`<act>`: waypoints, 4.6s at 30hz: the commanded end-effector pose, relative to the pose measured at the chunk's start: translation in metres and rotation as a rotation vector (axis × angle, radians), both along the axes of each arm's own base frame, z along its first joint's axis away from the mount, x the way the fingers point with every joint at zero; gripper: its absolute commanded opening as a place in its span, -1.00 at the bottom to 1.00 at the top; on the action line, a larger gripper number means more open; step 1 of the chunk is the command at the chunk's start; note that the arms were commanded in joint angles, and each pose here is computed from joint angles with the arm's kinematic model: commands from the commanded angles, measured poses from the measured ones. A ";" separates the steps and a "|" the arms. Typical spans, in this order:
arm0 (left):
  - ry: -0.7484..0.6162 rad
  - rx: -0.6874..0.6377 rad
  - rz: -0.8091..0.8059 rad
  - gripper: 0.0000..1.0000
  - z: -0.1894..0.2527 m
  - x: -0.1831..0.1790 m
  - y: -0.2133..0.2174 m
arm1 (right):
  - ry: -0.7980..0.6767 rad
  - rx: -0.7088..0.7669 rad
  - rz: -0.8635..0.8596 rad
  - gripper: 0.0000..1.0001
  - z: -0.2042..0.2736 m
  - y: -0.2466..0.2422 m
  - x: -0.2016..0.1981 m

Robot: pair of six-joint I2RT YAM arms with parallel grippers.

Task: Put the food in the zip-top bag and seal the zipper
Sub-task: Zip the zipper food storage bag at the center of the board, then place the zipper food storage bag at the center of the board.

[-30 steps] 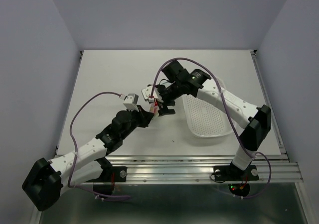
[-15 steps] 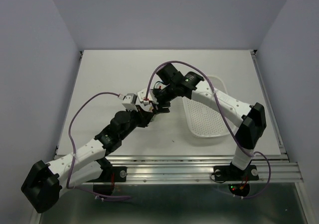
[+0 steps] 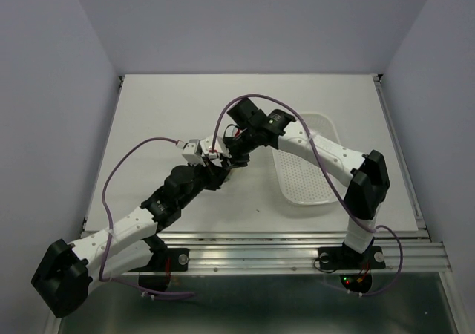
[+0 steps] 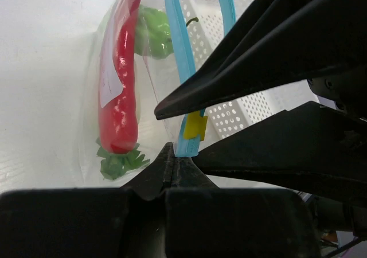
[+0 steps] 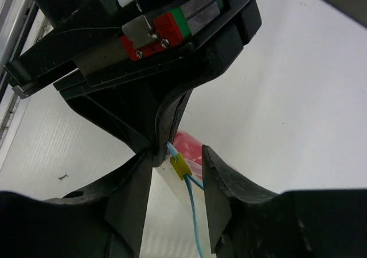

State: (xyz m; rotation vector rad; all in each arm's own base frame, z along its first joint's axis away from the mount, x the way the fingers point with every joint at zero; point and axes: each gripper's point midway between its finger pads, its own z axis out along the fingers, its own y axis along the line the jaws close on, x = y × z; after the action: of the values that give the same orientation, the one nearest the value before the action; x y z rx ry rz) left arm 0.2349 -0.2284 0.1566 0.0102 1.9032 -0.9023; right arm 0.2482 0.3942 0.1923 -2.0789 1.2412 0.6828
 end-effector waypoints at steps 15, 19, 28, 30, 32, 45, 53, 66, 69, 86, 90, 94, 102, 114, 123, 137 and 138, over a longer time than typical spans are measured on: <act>-0.031 -0.068 0.024 -1.00 0.010 -0.003 0.004 | -0.069 -0.032 -0.017 -0.69 -0.002 0.002 0.013; -0.026 -0.086 0.054 -1.00 0.011 -0.003 0.010 | -0.110 -0.062 -0.063 -0.77 -0.005 -0.003 0.024; 0.013 -0.093 0.141 -1.00 -0.001 -0.001 0.024 | -0.189 -0.103 -0.129 -0.86 -0.004 -0.011 0.042; 0.011 -0.097 0.147 -1.00 -0.002 -0.001 0.026 | -0.213 -0.120 -0.144 -0.86 -0.004 -0.015 0.046; 0.008 -0.098 0.147 -1.00 -0.002 -0.002 0.027 | -0.238 -0.132 -0.161 -0.86 -0.003 -0.018 0.052; 0.042 -0.118 0.180 -1.00 -0.013 -0.007 0.035 | -0.344 -0.185 -0.270 -0.87 0.005 -0.044 0.093; 0.067 -0.108 0.157 -1.00 -0.023 -0.010 0.031 | -0.330 -0.130 -0.255 -0.87 0.022 -0.040 0.090; 0.076 -0.139 0.165 -1.00 -0.026 -0.013 0.033 | -0.442 -0.183 -0.346 -0.89 0.034 -0.059 0.120; 0.083 -0.137 0.163 -1.00 -0.028 -0.014 0.033 | -0.461 -0.189 -0.383 -0.89 0.038 -0.067 0.131; 0.110 -0.113 0.178 -1.00 -0.035 -0.017 0.038 | -0.539 -0.204 -0.483 -0.89 0.042 -0.098 0.176; 0.115 -0.106 0.185 -1.00 -0.037 -0.017 0.040 | -0.568 -0.225 -0.523 -0.89 0.041 -0.110 0.188; 0.111 -0.103 0.193 -1.00 -0.035 -0.016 0.041 | -0.590 -0.213 -0.543 -0.89 0.042 -0.114 0.199; 0.107 -0.095 0.213 -1.00 -0.033 -0.015 0.045 | -0.637 -0.222 -0.571 -0.88 0.041 -0.123 0.214; -0.013 -0.037 0.307 -1.00 0.014 0.013 0.054 | -0.647 0.003 -0.667 -0.89 0.080 -0.096 0.232; -0.159 0.149 0.451 -1.00 0.057 0.069 0.081 | -0.694 0.330 -0.727 -0.83 0.128 -0.052 0.265; -0.216 0.274 0.381 -1.00 0.026 0.105 0.089 | -0.581 0.331 -0.791 -0.84 0.040 -0.036 0.277; -0.211 0.265 0.356 -1.00 0.023 0.103 0.085 | -0.572 0.316 -0.791 -0.83 0.033 -0.038 0.275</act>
State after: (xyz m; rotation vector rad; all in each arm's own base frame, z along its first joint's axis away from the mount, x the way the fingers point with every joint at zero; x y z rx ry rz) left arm 0.3398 -0.1318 0.1761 -0.1464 1.7697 -0.3330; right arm 0.5175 0.3628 0.2145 -1.3092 1.3591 -0.0711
